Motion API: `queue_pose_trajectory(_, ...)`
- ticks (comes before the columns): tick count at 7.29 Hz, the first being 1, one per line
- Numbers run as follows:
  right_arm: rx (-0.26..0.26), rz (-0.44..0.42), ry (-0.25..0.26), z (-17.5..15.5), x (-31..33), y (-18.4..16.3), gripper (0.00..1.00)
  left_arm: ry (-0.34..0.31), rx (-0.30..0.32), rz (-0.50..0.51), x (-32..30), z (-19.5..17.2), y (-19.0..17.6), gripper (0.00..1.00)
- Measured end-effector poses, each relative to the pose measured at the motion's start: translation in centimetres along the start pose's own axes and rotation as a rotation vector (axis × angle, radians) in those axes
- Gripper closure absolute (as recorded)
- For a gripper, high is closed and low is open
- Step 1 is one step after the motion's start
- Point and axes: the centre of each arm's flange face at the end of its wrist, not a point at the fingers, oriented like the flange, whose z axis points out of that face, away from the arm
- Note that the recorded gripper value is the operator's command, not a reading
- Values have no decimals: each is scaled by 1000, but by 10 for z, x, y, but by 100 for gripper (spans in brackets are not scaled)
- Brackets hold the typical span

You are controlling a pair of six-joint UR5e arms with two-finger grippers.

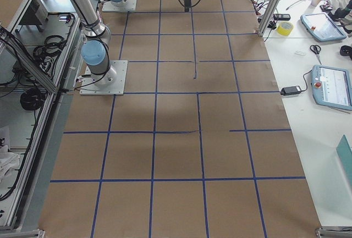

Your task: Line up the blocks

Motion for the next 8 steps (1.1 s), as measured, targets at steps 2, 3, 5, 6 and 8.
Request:
queue_pose_trajectory(2, 4, 2, 0, -1, 0, 0, 0, -15, -31, 44, 59, -3, 16, 0)
queue_pose_trajectory(3, 7, 3, 1, -3, 0, 0, 0, -25, -74, 26, 67, -9, 17, 0)
queue_pose_trajectory(5, 18, 4, 8, -9, 0, 3, 0, -43, -122, 8, 69, -19, 18, 0)
queue_pose_trajectory(6, 21, 4, 9, -10, 1, 4, 0, -46, -133, 2, 67, -19, 19, 0)
queue_pose_trajectory(8, 28, 7, 11, -12, 2, 3, 0, -48, -144, -11, 62, -15, 18, 0)
